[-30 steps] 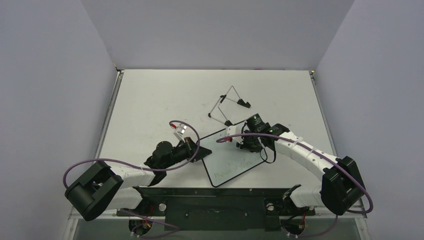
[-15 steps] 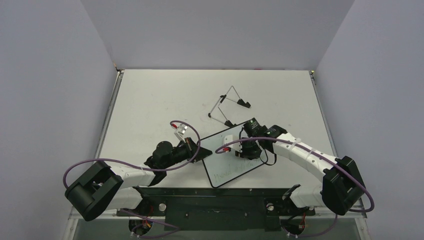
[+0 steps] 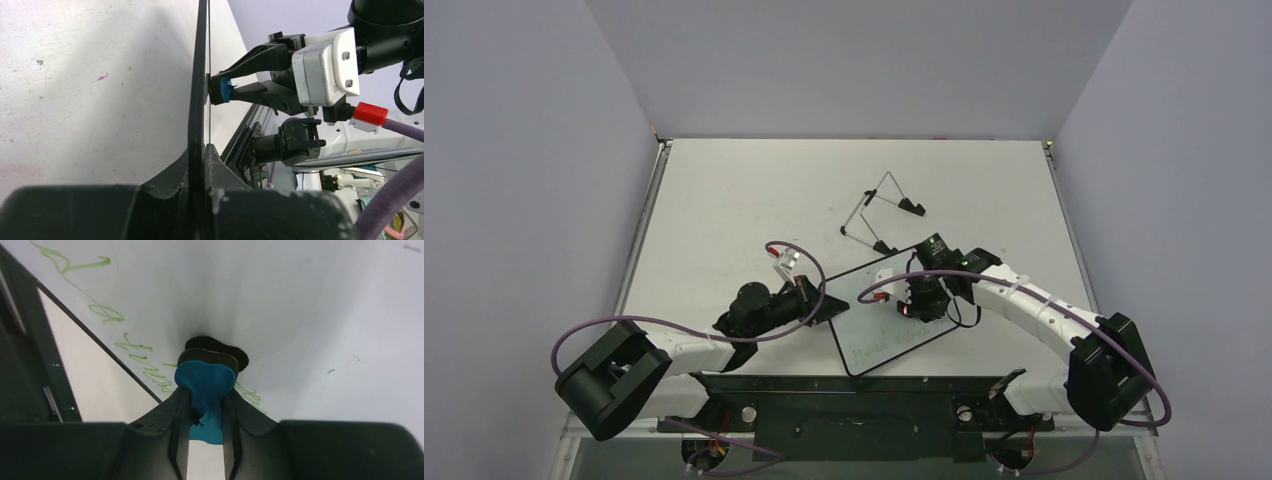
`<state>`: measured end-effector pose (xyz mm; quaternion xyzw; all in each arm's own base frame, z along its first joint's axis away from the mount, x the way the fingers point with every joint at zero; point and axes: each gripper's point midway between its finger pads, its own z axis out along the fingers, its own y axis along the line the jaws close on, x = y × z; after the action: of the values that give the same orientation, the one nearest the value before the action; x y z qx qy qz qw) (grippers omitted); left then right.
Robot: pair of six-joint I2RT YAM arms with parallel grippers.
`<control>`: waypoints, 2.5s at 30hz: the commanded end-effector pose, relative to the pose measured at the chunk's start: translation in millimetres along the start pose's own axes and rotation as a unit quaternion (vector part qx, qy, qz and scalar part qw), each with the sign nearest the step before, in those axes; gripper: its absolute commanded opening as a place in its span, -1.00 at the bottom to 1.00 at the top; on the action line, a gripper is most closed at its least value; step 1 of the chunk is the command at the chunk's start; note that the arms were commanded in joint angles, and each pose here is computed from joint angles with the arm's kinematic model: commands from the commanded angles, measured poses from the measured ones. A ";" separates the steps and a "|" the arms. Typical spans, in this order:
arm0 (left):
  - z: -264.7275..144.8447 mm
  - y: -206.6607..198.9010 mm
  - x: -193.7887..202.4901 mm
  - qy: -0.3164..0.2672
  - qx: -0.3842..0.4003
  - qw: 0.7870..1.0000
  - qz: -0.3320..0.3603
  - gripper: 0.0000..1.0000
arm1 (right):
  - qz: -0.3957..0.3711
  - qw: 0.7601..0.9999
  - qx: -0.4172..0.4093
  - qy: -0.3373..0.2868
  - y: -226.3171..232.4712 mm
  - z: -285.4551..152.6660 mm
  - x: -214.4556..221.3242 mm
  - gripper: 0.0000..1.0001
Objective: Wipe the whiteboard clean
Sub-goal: Erase the whiteboard at the center of the board.
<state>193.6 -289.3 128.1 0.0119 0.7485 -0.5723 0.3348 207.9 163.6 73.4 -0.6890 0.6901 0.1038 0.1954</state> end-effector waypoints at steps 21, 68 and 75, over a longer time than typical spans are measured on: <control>1.4 -54.0 -18.6 -0.016 0.100 0.994 0.042 -1.00 | 0.012 0.993 0.074 -0.094 -43.0 -62.7 -4.6 -1.00; -1.6 -54.6 -22.0 -0.024 0.100 0.994 0.039 -1.00 | 0.073 0.979 0.186 -0.029 -62.2 -25.8 -1.0 -1.00; -2.3 -49.2 -20.6 -0.025 0.091 0.995 0.038 -1.00 | 0.077 0.979 0.187 -0.005 -59.0 -28.5 22.5 -1.00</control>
<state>192.8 -286.4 131.5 0.0150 0.7480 -0.5705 0.3387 248.5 135.7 80.8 -0.6005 0.7492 0.0201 0.2787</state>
